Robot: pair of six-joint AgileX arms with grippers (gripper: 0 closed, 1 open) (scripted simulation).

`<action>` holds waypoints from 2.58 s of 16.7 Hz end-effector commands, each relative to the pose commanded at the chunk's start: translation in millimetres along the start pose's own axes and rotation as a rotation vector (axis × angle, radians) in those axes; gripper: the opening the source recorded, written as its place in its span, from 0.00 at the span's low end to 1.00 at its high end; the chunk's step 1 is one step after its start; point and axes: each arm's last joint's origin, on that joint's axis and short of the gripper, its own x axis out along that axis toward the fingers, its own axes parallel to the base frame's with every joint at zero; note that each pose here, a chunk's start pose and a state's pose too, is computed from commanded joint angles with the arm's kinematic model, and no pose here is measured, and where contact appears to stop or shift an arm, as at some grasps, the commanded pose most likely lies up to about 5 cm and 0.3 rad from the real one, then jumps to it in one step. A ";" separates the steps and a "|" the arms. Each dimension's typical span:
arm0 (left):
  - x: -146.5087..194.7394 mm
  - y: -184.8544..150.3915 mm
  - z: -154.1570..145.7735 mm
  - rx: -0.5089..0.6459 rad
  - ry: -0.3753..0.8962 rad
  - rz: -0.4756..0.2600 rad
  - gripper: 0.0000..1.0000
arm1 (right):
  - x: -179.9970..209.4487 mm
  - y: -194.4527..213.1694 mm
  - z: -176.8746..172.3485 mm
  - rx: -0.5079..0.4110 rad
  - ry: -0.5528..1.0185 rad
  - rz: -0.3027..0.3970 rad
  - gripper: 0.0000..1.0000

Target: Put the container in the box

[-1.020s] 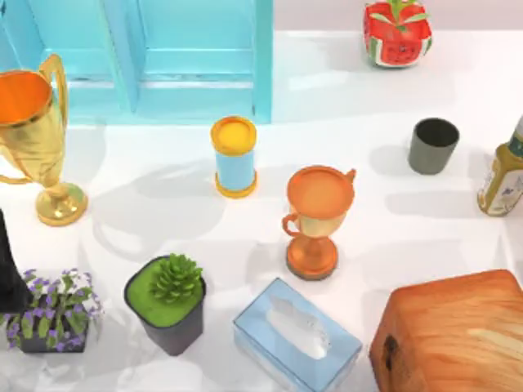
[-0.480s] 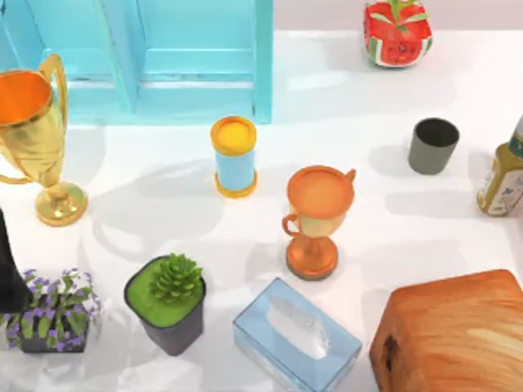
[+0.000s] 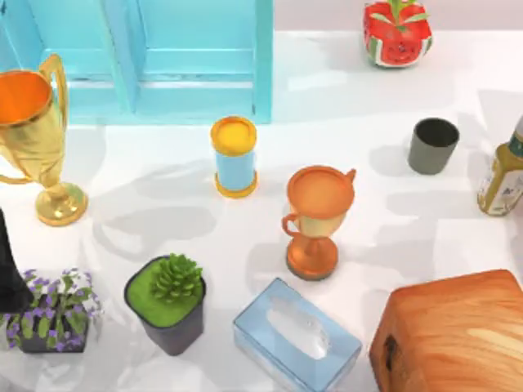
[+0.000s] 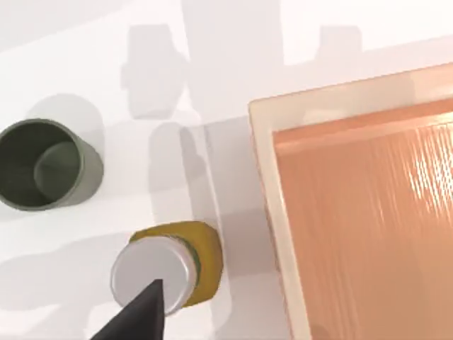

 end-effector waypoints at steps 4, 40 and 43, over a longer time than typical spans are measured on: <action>0.0 0.0 0.0 0.000 0.000 0.000 1.00 | 58.2 34.7 34.4 -0.048 0.200 -0.001 1.00; 0.0 0.0 0.0 0.000 0.000 0.000 1.00 | 232.0 116.7 4.7 -0.186 0.386 0.024 0.55; 0.0 0.0 0.0 0.000 0.000 0.000 1.00 | 232.0 116.7 4.7 -0.186 0.386 0.024 0.32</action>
